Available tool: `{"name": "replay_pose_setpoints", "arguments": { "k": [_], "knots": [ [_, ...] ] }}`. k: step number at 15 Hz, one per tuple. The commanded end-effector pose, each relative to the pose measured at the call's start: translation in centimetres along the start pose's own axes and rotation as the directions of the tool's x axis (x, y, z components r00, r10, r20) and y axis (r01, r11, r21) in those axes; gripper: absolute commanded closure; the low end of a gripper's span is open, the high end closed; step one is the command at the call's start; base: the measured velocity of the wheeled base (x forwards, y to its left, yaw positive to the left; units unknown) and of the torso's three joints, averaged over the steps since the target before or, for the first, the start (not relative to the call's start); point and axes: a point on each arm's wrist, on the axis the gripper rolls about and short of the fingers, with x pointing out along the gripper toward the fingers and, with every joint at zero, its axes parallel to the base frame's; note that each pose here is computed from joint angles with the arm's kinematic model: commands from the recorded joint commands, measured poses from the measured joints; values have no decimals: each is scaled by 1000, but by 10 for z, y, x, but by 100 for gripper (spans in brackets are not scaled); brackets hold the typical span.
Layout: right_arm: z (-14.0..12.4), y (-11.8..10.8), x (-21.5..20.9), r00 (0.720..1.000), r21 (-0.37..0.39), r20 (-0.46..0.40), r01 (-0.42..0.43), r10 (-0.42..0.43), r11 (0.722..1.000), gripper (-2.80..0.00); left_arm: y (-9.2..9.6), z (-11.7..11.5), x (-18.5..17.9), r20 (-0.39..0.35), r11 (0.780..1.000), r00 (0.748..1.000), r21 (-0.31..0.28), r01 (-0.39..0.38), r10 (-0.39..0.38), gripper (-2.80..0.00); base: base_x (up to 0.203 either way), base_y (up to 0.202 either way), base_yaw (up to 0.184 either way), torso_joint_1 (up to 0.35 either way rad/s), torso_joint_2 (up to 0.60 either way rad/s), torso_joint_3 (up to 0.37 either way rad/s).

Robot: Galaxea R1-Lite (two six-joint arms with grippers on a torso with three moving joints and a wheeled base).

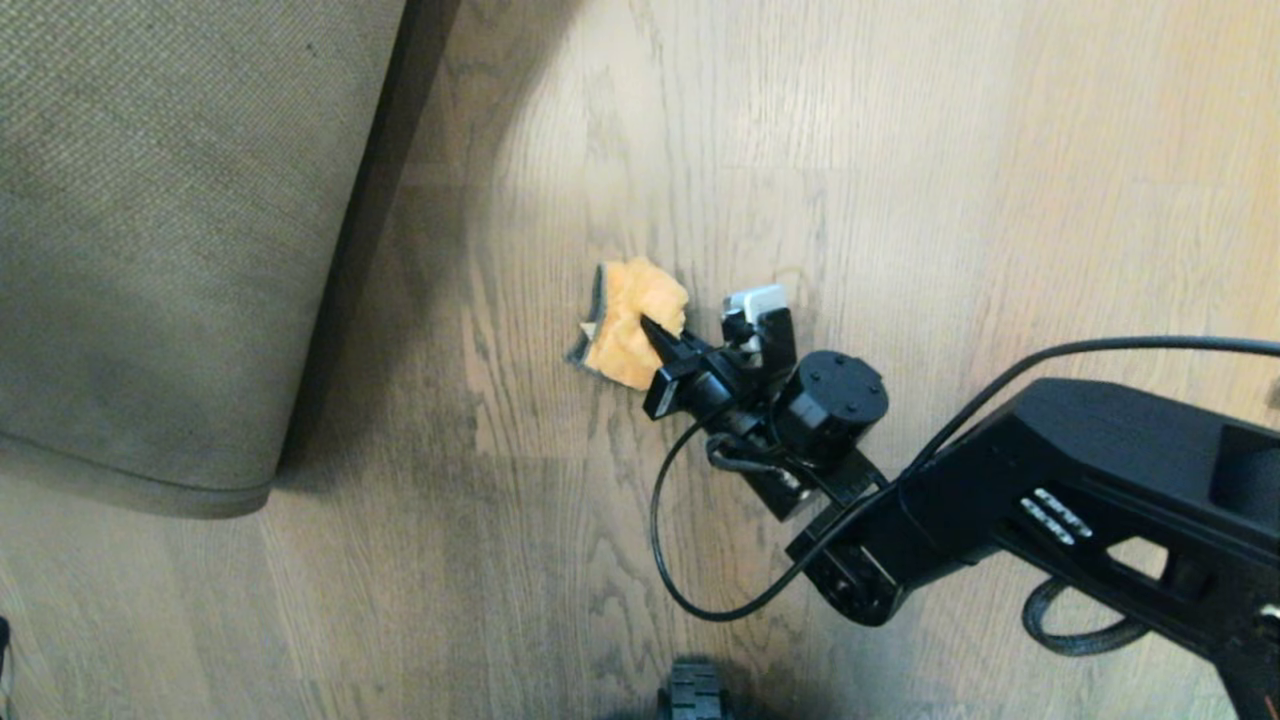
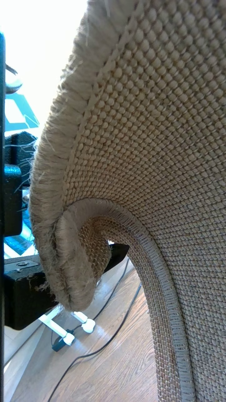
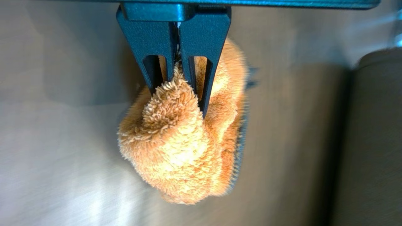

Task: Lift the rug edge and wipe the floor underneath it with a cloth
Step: Wipe the floor under the carpet with a rag

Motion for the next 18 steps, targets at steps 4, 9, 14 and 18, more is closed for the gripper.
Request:
{"name": "replay_pose_setpoints", "arguments": {
  "k": [4, 9, 14, 18],
  "knots": [
    [34, -49, 1, 992, -40, 74, 108, -105, 993, 0, 0, 0, 0, -5, 1000, 1000, 7, -1, 1, 0, 0, 0, 0, 0, 0, 0],
    [27, -38, -11, 996, -34, 31, 84, -83, 996, 0, 0, 0, 0, -5, 1000, 1000, 6, -1, 2, 0, 0, 0, 0, 0, 0, 0],
    [5, -17, -35, 996, -21, -74, 38, -40, 999, 0, 0, 0, 0, -7, 1000, 1000, 7, -1, 1, 0, 0, 0, 0, 0, 0, 0],
    [-20, 2, -46, 987, -15, -161, 5, -7, 1000, 0, 0, 0, 0, -8, 1000, 1000, 7, 0, 1, 0, 0, 0, 0, 0, 0, 0]
  ]
}}
